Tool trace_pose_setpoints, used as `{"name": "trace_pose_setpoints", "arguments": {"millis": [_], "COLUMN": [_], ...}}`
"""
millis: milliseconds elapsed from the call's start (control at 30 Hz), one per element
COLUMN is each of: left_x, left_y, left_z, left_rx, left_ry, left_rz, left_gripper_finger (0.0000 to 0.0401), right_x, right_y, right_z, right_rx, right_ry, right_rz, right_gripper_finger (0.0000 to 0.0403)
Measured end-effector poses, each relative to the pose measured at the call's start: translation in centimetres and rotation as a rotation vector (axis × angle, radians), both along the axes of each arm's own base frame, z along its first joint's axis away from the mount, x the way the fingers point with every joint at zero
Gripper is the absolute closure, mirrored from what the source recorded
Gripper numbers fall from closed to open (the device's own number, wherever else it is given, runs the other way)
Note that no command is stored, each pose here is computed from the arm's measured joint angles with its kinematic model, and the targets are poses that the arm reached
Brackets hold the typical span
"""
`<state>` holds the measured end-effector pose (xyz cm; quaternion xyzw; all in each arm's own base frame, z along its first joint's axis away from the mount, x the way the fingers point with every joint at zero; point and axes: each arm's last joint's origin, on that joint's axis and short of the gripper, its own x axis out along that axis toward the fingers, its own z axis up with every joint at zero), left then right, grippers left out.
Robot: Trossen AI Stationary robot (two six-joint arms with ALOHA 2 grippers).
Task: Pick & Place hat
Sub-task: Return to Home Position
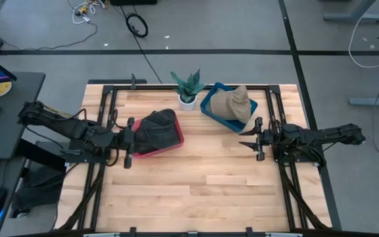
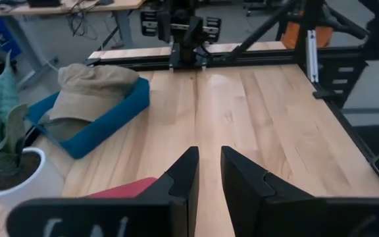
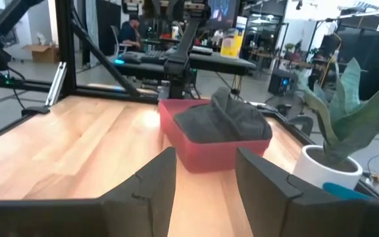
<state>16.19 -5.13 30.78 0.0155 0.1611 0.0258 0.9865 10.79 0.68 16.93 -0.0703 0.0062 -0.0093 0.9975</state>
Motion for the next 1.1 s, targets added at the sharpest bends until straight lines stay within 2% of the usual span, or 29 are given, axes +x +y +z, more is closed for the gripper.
{"name": "trace_pose_setpoints", "arguments": {"millis": [200, 400, 467, 600, 767, 867, 1000, 1100], "left_x": [-0.3, 0.0, 0.4, 1.4, 2.3, 1.7, 0.5, -0.7], "left_y": [-0.6, -1.3, -1.5, -1.5, 1.1, 3.3, 5.1, 5.6], "left_z": [0.1, 0.6, 0.9, -0.1, -4.5, -5.9, -6.7, -6.9], "left_rx": [0.029, -0.002, 0.000, 0.016, 0.020, -0.046, -0.121, -0.128], "left_ry": [-0.005, -0.057, -0.096, -0.053, -0.081, -0.071, -0.092, -0.124], "left_rz": [-0.033, -0.190, -0.206, -0.201, -0.081, -0.019, -0.092, -0.121], "left_gripper_finger": [0.0334, 0.0334, 0.0334, 0.0334, 0.0334, 0.0334, 0.0334, 0.0334], "right_x": [-0.4, -0.5, -0.5, -0.5, -0.5, -0.5, -0.5, -0.5], "right_y": [0.0, -0.1, -0.1, -0.1, -0.1, -0.1, -0.1, -0.1], "right_z": [-0.3, -0.3, -0.3, -0.2, -0.2, -0.2, -0.2, -0.2], "right_rx": [-0.002, -0.004, -0.006, -0.005, -0.005, -0.005, -0.023, -0.026], "right_ry": [0.026, 0.024, 0.021, 0.008, 0.009, 0.010, 0.013, 0.016], "right_rz": [0.000, -0.002, -0.002, -0.002, -0.002, -0.002, -0.002, -0.002], "right_gripper_finger": [0.0243, 0.0243, 0.0243, 0.0243, 0.0243, 0.0243, 0.0243, 0.0243]}}
